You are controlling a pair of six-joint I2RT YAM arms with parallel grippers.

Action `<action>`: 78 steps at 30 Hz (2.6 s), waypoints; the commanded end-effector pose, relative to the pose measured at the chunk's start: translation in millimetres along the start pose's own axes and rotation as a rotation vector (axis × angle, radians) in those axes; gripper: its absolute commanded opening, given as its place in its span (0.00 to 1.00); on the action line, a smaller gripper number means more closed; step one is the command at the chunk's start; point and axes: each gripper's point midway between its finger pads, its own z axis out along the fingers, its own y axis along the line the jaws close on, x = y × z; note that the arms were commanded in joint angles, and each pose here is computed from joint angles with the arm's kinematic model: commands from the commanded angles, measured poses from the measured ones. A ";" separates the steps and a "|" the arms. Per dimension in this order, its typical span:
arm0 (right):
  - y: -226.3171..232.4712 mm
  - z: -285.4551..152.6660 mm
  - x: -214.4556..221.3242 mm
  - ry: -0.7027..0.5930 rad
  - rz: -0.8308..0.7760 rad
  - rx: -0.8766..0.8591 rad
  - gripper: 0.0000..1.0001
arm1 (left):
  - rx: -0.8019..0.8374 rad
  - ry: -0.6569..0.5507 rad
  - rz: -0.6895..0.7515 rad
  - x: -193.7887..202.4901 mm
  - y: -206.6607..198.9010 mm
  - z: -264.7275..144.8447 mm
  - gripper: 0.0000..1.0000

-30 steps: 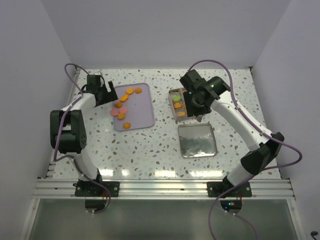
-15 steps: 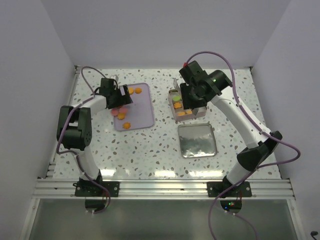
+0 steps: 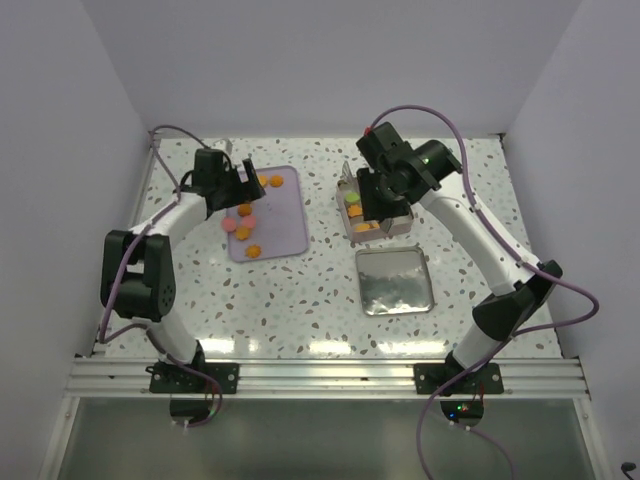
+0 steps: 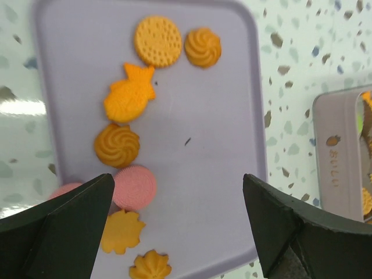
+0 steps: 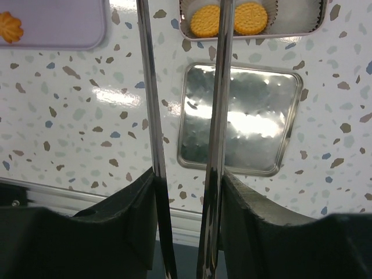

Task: Pack the cookies

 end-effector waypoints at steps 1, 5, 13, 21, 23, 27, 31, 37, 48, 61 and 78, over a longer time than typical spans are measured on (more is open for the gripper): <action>0.0 -8.3 17.6 0.063 -0.006 -0.002 0.44 | -0.035 -0.177 0.018 -73.5 3.7 -35.1 0.98; 9.6 -2.9 19.0 0.077 -0.012 -0.020 0.44 | -0.154 -0.097 0.026 -58.1 42.9 -22.6 0.98; 27.3 -1.2 20.1 0.086 -0.038 -0.039 0.43 | -0.150 0.003 0.022 -21.4 72.7 13.8 0.97; 18.0 -2.8 23.8 0.102 -0.063 0.002 0.43 | -0.107 0.060 -0.010 -9.2 74.2 50.8 0.97; 16.6 -2.6 22.7 0.099 -0.067 0.010 0.43 | -0.061 0.062 -0.024 -7.3 64.9 54.3 0.96; 18.6 1.6 22.4 0.111 -0.075 0.011 0.43 | -0.011 0.092 0.022 8.2 30.4 59.6 0.96; 21.9 5.2 18.0 0.109 -0.081 0.010 0.43 | 0.030 0.136 0.035 35.8 -2.4 60.2 0.96; 26.0 8.9 14.6 0.108 -0.079 0.000 0.43 | 0.110 0.129 -0.002 53.7 -43.8 50.0 0.96; 72.8 19.6 44.5 0.167 -0.168 -0.128 0.43 | 0.061 -0.087 -0.068 -43.6 -31.5 -13.4 0.99; 140.6 58.2 110.4 0.296 -0.304 -0.141 0.43 | -0.105 -0.219 -0.041 -38.5 21.5 -131.4 1.00; 137.2 87.9 101.2 0.296 -0.351 0.020 0.44 | -0.137 -0.202 0.037 15.0 35.8 -187.7 1.00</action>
